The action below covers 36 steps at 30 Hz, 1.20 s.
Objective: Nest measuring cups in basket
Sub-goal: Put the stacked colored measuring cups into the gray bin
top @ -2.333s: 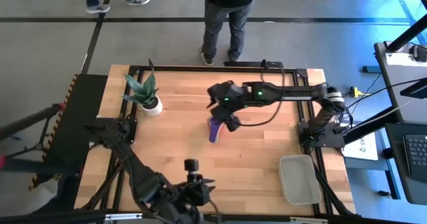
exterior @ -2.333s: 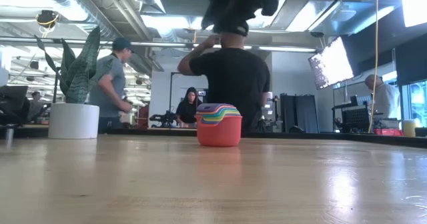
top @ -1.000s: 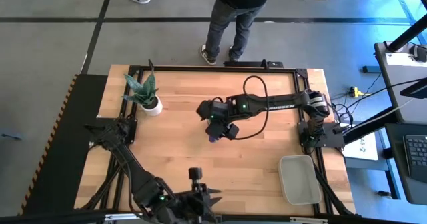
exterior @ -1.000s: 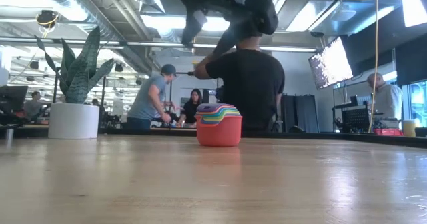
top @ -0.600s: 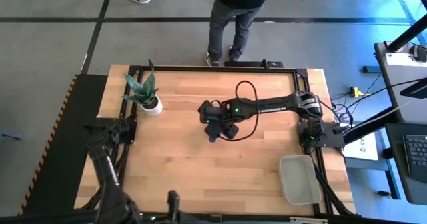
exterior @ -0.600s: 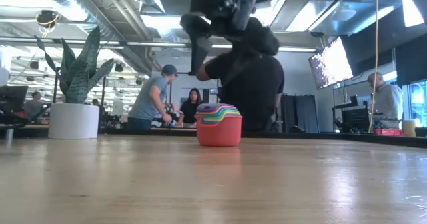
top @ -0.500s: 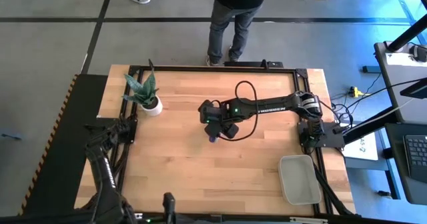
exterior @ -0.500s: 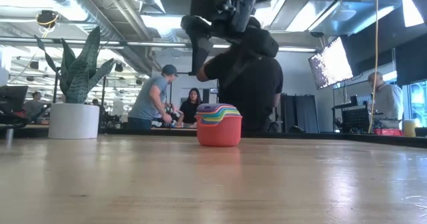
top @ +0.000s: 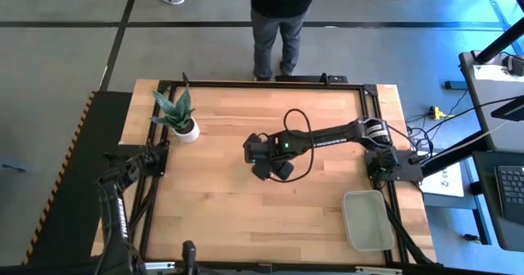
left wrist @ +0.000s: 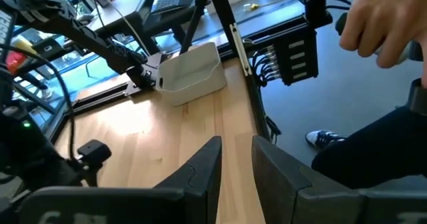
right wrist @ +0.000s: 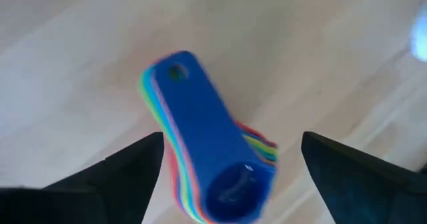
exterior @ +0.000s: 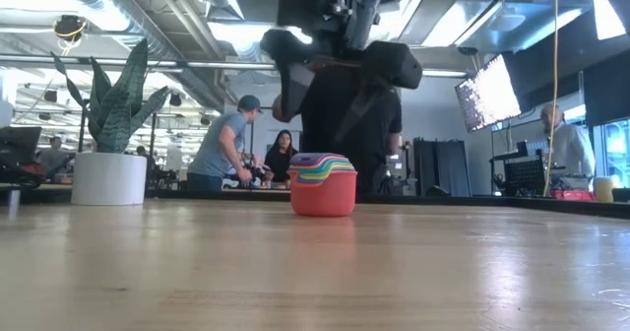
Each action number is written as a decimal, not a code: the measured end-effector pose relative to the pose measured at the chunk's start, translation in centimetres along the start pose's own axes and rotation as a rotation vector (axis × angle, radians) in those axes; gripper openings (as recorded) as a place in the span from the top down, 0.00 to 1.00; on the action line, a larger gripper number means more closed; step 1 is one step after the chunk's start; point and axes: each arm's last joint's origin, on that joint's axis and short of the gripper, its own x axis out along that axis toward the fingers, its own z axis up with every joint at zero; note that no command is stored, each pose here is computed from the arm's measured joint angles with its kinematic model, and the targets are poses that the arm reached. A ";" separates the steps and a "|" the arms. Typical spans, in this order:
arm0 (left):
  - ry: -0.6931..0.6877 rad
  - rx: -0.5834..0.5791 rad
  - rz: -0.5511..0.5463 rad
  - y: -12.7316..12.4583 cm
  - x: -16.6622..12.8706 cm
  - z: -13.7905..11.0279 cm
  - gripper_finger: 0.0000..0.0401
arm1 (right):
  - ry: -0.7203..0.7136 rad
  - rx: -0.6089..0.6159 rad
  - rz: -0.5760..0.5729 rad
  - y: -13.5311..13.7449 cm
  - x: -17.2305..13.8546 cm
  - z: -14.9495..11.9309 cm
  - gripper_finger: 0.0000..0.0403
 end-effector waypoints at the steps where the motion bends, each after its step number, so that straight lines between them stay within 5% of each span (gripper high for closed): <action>1: -0.001 -0.001 0.000 0.0 0.0 0.0 0.81 | 0.003 -0.004 0.011 0.2 0.1 0.1 0.11; 36: -0.002 -0.048 -0.018 -0.4 -1.1 -0.3 0.81 | 0.060 -0.039 0.068 0.4 5.2 0.0 0.11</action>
